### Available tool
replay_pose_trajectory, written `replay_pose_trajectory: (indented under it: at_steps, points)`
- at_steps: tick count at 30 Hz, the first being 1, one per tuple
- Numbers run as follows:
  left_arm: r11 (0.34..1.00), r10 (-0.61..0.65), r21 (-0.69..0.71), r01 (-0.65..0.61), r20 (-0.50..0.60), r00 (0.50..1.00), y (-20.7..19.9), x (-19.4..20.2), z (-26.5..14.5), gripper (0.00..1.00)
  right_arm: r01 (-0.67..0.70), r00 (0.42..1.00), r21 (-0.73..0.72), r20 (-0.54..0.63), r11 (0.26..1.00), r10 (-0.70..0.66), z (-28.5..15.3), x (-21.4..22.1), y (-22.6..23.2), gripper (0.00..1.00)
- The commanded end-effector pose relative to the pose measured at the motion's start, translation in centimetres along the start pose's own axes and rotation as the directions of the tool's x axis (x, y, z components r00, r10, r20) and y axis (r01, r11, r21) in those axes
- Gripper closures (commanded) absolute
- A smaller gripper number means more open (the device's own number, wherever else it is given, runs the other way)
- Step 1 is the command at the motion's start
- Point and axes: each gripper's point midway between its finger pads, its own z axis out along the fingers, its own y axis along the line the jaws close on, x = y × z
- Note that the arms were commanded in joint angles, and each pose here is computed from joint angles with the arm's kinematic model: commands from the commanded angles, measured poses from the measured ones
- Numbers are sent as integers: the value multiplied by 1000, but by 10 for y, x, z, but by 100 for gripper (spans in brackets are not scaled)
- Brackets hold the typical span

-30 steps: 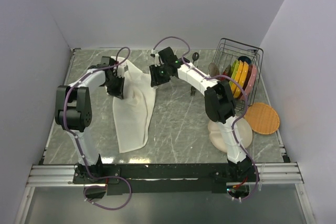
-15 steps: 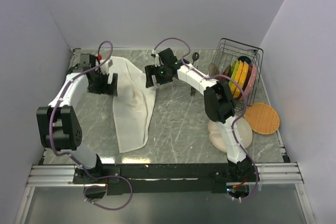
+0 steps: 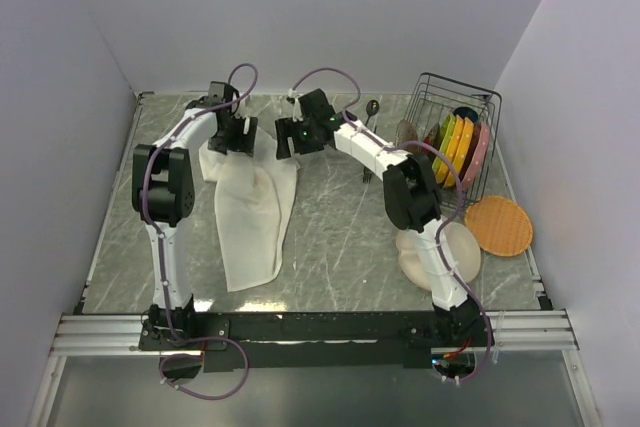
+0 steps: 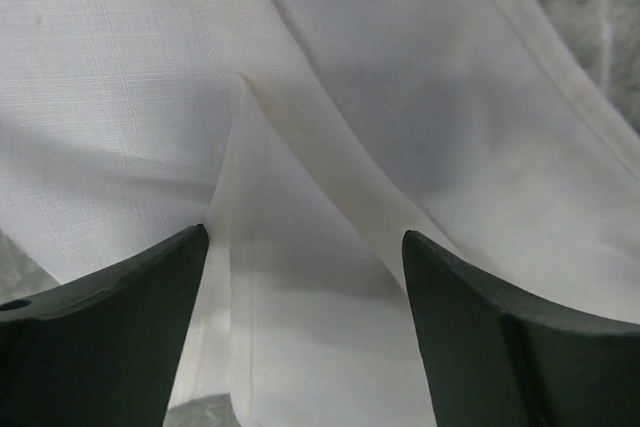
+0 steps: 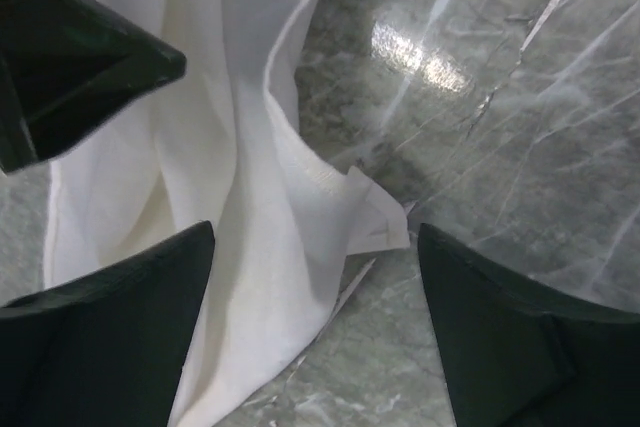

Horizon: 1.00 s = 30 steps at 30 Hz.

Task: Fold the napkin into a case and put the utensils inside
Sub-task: Pick up the crumpled napkin from the corner of the board.

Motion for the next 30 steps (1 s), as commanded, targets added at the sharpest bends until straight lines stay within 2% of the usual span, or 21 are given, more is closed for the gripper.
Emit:
replay_pose_trajectory:
  at_steps: [1, 2, 4, 5, 6, 9, 10, 12, 15, 16, 17, 20, 24, 25, 27, 28, 30]
  points:
    - [1000, -15, 25, 15, -1, 1000, -2, -11, -4, 23, -11, 1000, -39, 1, 999, 11, 12, -2, 0, 25]
    - [1000, -9, 29, 10, -21, 1000, -1, -5, -4, 42, -14, 1000, -47, -3, 999, 14, 11, -1, 0, 48]
    - [1000, 10, 25, -9, -48, 999, 1, 6, -11, 70, -17, 1000, -66, -22, 998, 16, 7, 3, 2, 71]
    - [999, 35, 21, -34, -57, 998, 8, 17, -25, 91, -15, 1000, -70, -14, 997, 14, -1, -2, 3, 93]
    - [999, 41, 12, -40, -56, 998, 14, 23, -34, 99, -7, 1000, -71, -17, 997, 6, -7, -2, 5, 100]
    - [999, 36, 1, -36, -64, 997, 34, 54, -77, 99, 18, 1000, -64, -13, 998, -19, -37, -6, 5, 100]
    - [999, 40, -18, -42, -81, 996, 41, 66, -86, 99, 14, 999, -53, -43, 999, -16, -41, 7, 0, 100]
    - [997, 54, -47, -60, -124, 991, 58, 102, -110, 99, 54, 998, -49, -35, 997, -56, -67, 6, 5, 100]
    - [994, 82, -50, -94, -200, 976, 65, 157, -130, 99, 102, 986, -36, -131, 994, -106, -92, 36, 1, 100]
    - [993, 90, -51, -104, -219, 972, 65, 170, -133, 99, 96, 975, -26, -197, 995, -99, -102, 59, -3, 100]
    - [992, 98, -47, -113, -250, 963, 62, 193, -138, 96, 101, 968, -30, -229, 994, -106, -106, 71, -3, 100]
    - [992, 123, 2, -127, -288, 950, 51, 226, -147, 91, 79, 931, -35, -355, 996, -86, -118, 121, -10, 100]
    - [985, 170, 52, -162, -337, 926, 45, 250, -159, 87, 81, 900, -67, -424, 994, -102, -124, 163, -12, 99]
    - [984, 178, 61, -167, -342, 923, 45, 251, -162, 69, 79, 896, -70, -432, 994, -102, -123, 167, -12, 99]
    - [986, 167, 50, -160, -232, 958, 50, 220, -170, 28, 82, 893, -73, -437, 994, -106, -122, 166, -12, 98]
    - [986, 167, 40, -163, -137, 976, 53, 189, -179, 6, 83, 890, -67, -443, 994, -104, -120, 167, -14, 97]
    - [990, 141, 19, -142, 17, 990, 55, 141, -179, 5, 88, 896, -64, -430, 994, -107, -119, 160, -13, 95]
